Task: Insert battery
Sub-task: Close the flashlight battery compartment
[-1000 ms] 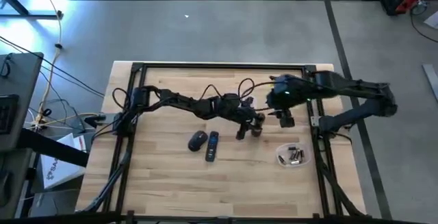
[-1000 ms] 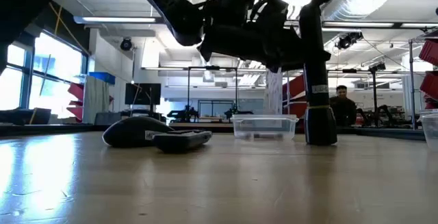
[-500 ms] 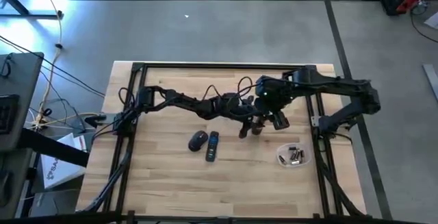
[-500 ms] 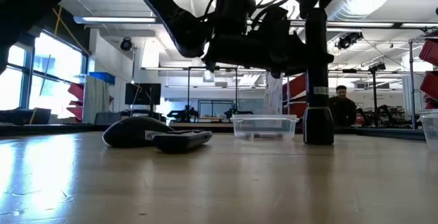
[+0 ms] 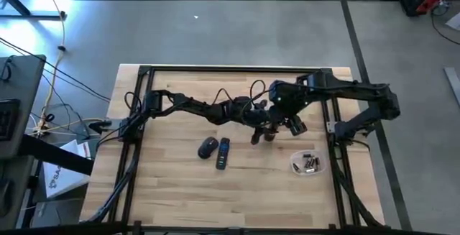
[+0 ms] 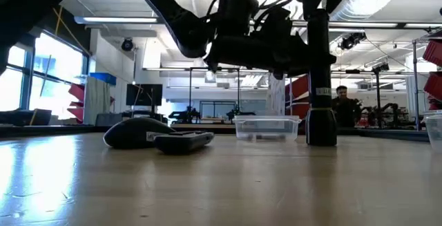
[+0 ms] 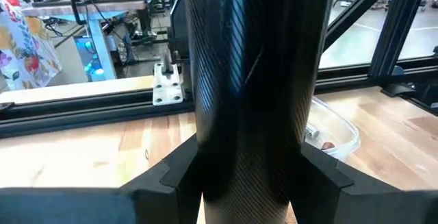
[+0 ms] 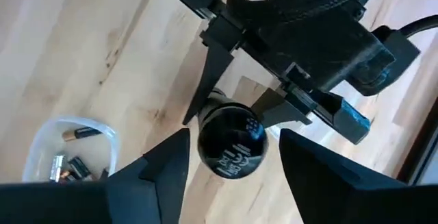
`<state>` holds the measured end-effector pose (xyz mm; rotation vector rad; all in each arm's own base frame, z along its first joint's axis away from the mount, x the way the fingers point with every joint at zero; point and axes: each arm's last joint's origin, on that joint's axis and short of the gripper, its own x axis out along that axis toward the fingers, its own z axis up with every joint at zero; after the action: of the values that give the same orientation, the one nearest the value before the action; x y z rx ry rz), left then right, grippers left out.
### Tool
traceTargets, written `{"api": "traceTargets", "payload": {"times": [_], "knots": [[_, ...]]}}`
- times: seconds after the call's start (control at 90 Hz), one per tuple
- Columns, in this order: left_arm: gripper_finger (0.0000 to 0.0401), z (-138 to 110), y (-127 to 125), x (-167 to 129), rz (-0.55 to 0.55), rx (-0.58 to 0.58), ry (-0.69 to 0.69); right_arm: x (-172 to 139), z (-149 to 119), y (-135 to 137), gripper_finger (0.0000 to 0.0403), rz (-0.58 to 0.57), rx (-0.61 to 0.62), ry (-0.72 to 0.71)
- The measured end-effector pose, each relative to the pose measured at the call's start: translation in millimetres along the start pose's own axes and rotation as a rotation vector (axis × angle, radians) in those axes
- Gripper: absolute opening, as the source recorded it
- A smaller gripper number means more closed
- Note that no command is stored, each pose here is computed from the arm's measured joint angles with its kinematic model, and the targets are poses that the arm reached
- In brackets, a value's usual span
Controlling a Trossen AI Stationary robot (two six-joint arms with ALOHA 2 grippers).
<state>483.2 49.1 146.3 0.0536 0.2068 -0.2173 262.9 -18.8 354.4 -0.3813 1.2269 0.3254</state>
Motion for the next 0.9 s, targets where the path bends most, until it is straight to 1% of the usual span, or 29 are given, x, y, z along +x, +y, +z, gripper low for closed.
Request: {"api": "traceTargets", "payload": {"times": [0.2,0.456,0.678,0.8,0.9], "knots": [[0.0146,0,0,0,0.000,0.001,0.001,1,-3,-4,0.0158,0.036,0.025,-0.024],[0.0146,0,0,0,-0.003,0.001,0.003,16,-6,-4,0.0156,0.053,0.039,-0.002],[0.0146,-1,0,0,-0.004,0.002,0.005,-4,-11,-1,0.0156,0.010,0.042,-0.113],[0.0146,-1,0,0,-0.004,0.002,0.005,-12,-13,2,0.0156,0.014,0.057,-0.149],[0.0146,-1,0,0,-0.004,0.002,0.005,-10,-13,3,0.0156,0.027,0.058,-0.158]]}}
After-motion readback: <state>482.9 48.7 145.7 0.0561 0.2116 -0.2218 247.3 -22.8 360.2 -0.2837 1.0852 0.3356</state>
